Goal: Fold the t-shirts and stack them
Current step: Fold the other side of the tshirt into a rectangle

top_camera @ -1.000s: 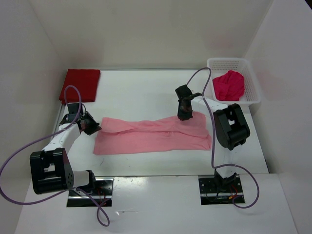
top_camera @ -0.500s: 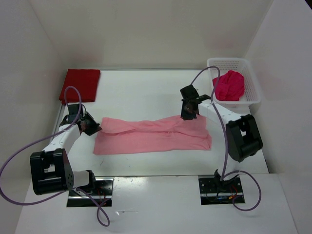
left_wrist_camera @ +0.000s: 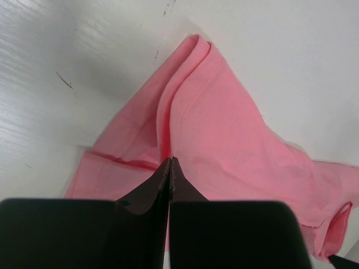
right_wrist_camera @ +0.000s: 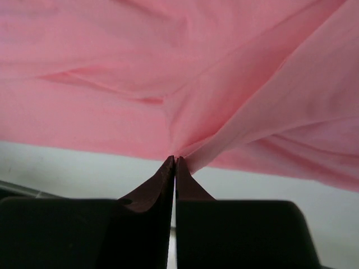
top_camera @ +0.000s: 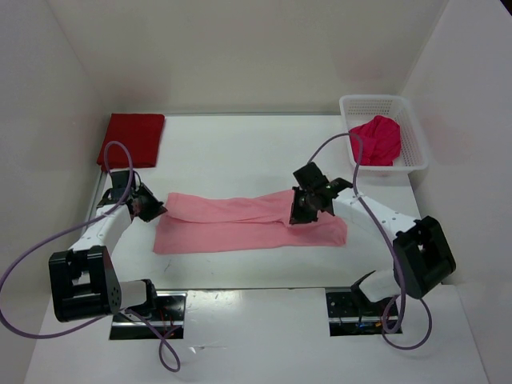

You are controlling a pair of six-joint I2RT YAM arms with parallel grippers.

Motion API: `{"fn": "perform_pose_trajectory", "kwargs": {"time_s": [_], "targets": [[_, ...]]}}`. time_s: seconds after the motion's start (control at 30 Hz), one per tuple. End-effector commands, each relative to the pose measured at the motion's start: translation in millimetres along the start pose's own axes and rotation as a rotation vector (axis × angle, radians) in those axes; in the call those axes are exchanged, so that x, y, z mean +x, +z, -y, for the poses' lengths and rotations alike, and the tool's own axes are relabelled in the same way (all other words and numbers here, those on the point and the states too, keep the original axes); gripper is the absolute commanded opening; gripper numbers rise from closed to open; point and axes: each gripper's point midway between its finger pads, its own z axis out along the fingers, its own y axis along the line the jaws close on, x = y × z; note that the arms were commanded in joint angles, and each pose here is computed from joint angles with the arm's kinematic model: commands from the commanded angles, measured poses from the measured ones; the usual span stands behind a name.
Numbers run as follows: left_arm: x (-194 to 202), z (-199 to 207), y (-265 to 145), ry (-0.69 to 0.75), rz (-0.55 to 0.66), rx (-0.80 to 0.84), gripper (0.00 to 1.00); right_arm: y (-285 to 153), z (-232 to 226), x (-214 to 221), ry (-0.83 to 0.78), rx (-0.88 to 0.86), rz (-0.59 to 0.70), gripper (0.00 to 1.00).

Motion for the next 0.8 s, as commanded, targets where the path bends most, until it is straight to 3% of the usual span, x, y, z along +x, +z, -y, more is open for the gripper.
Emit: {"fn": "perform_pose_trajectory", "kwargs": {"time_s": [0.0, 0.27, 0.43, 0.47, 0.53, 0.6, 0.67, 0.77], "targets": [[-12, 9, -6, -0.008, 0.049, 0.036, 0.00, -9, -15, 23, 0.050, -0.073, -0.049, 0.03], [-25, 5, -16, -0.012, 0.110, 0.000, 0.09, -27, -19, 42, 0.083, -0.133, -0.090, 0.19], [-70, 16, -48, -0.023, 0.232, 0.014, 0.28, -48, -18, 16, 0.063, -0.109, 0.009, 0.28], [-69, 21, -49, -0.018, 0.223, 0.044, 0.29, -43, -9, 7, 0.064, -0.090, 0.019, 0.28], [-66, 35, -43, 0.001, 0.197, 0.101, 0.29, -30, 2, -16, 0.071, -0.051, 0.055, 0.08], [-59, 47, -35, 0.017, 0.171, 0.141, 0.29, -23, 24, -43, 0.115, 0.030, 0.113, 0.00], [-43, 62, -20, 0.060, 0.110, 0.160, 0.29, -17, 42, -70, 0.109, 0.108, 0.173, 0.00], [-15, 88, -1, 0.133, 0.016, 0.206, 0.29, -7, 74, -94, 0.123, 0.220, 0.197, 0.17]]}}
